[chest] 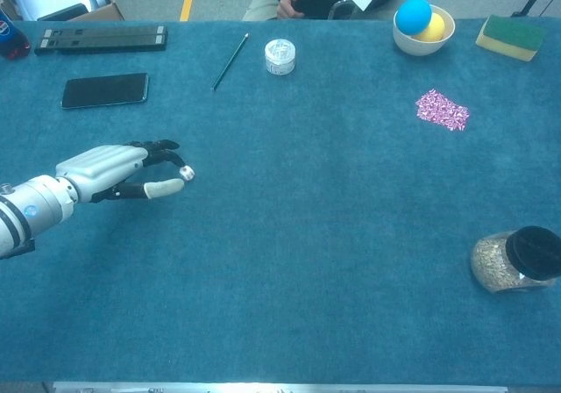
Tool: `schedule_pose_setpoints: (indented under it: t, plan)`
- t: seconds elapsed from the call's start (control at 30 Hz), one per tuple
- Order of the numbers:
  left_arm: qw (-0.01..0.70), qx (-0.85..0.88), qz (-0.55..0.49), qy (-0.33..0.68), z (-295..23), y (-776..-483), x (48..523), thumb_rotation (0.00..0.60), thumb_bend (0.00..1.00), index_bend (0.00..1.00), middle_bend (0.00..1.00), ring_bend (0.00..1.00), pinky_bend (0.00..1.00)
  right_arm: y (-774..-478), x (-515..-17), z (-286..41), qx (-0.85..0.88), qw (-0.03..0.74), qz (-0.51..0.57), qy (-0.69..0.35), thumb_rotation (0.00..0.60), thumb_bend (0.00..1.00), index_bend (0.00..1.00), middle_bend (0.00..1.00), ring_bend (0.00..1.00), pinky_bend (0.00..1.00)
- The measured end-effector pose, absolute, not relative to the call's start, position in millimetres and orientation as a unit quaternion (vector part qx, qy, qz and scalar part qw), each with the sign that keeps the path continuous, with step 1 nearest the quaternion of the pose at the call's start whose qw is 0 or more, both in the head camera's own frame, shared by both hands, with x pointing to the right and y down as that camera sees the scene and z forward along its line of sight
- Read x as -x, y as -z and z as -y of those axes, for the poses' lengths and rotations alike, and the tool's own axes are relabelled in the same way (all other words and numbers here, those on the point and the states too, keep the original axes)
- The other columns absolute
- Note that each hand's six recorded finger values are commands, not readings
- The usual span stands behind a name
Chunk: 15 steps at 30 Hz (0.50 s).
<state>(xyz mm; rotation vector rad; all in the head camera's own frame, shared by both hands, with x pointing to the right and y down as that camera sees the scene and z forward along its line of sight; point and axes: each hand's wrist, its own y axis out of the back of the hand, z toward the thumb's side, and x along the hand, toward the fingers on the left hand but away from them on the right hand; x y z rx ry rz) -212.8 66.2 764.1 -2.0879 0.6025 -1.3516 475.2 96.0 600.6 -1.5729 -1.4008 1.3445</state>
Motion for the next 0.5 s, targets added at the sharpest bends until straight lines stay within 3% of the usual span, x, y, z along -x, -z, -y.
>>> schedule_pose_setpoints:
  t: [0.47, 0.5]
  plan:
    - [0.313, 0.766, -0.259, 0.499, -56, -740, 223, 0.0, 0.04, 0.15, 0.0, 0.0, 0.0, -599, -477, -97, 0.595, 0.318, 0.534, -0.509, 0.6, 0.29, 0.25, 0.23, 0.07, 0.14]
    - [0.316, 0.761, -0.267, 0.499, -54, -735, 227, 0.021, 0.04, 0.15, 0.0, 0.0, 0.0, -599, -477, -97, 0.594, 0.319, 0.534, -0.51, 0.6, 0.29, 0.25, 0.23, 0.07, 0.14]
